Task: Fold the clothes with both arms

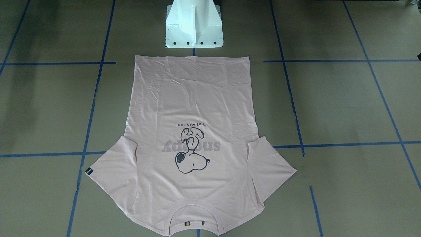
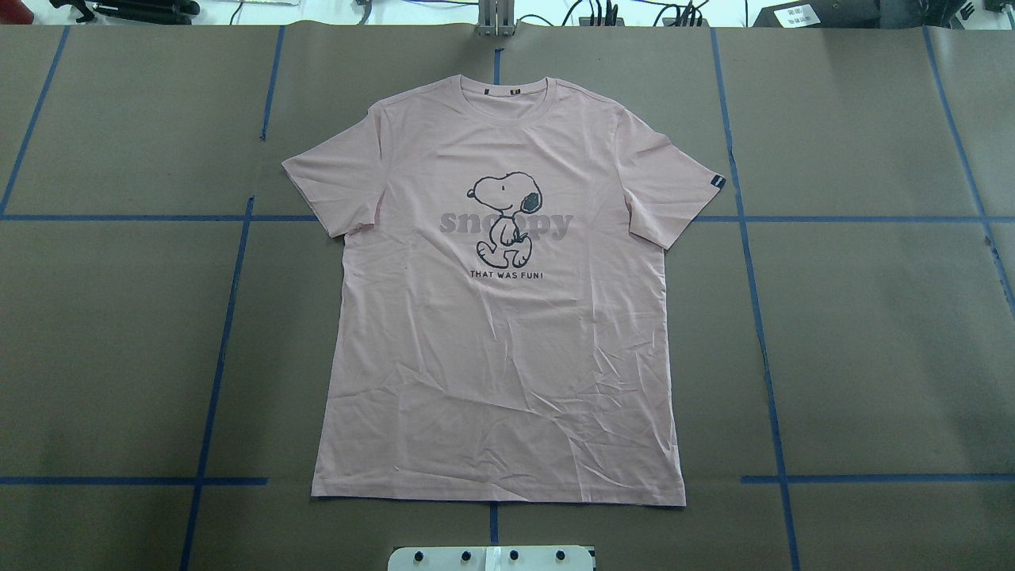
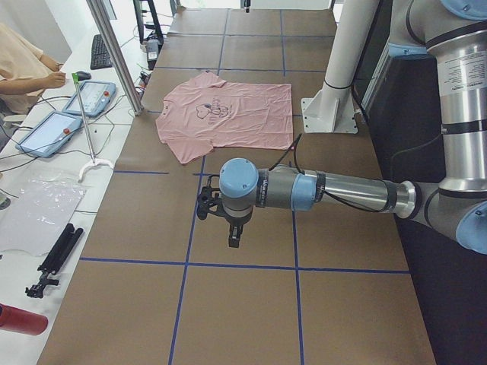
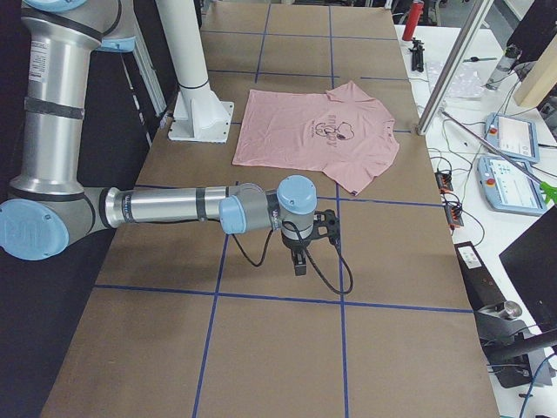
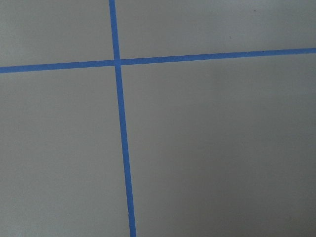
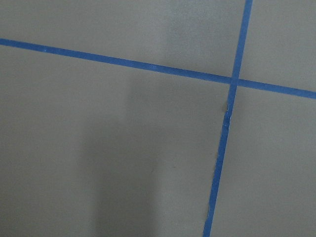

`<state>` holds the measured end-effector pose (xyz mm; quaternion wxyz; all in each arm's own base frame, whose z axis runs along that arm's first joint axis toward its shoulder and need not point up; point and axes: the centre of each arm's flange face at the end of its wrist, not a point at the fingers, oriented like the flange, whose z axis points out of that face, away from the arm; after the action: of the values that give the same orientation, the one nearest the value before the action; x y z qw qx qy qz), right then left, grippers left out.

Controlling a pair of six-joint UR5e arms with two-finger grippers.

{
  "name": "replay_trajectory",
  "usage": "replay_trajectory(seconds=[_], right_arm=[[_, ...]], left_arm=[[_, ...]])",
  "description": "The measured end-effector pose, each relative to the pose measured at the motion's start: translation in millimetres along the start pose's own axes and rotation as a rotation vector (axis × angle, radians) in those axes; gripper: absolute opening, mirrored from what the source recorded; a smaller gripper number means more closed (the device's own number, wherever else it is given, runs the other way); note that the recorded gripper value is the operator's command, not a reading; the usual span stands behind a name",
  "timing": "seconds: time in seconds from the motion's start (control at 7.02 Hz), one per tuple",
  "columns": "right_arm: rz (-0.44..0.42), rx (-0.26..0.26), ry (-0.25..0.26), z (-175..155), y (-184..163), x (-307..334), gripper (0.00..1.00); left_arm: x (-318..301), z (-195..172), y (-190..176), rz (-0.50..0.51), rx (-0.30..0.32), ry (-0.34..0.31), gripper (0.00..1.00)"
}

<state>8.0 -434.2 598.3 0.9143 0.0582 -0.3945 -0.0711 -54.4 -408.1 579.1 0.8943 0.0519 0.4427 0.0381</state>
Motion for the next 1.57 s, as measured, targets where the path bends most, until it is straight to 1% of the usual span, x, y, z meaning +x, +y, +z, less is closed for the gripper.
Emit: replay_trajectory(seconds=[0.14, 0.28, 0.43, 0.57, 0.71, 1.0, 1.28, 1.42, 1.57], right_arm=[[-0.009, -0.006, -0.006, 3, -1, -5, 1.00], [-0.028, -0.020, -0.041, 9, -4, -18, 1.00], [-0.052, -0.033, -0.098, 13, -11, -37, 1.00], [-0.068, -0.039, -0.141, 15, -24, -57, 1.00], [-0.054, -0.040, -0.163, 15, -41, -78, 1.00], [0.018, -0.022, -0.177, 6, -80, -109, 1.00], [0.099, 0.021, -0.163, -8, -106, -126, 1.00], [0.143, 0.042, -0.165, -9, -128, -138, 1.00], [0.193, 0.063, -0.164, -4, -159, -161, 0.99]], left_arm=[[2, -1, 0, 0.001, 0.000, 0.001, 1.00], [2, 0, 2, -0.001, -0.001, 0.004, 1.00], [2, 0, 5, -0.004, -0.003, 0.007, 1.00], [1, 1, 6, -0.007, -0.005, 0.014, 1.00], [2, 2, 7, -0.007, -0.004, 0.030, 1.00], [7, 1, 5, 0.004, -0.001, 0.051, 1.00], [19, -4, -10, 0.033, 0.014, 0.065, 1.00], [23, -6, -14, 0.050, 0.022, 0.069, 1.00], [25, -7, -17, 0.064, 0.031, 0.072, 1.00]])
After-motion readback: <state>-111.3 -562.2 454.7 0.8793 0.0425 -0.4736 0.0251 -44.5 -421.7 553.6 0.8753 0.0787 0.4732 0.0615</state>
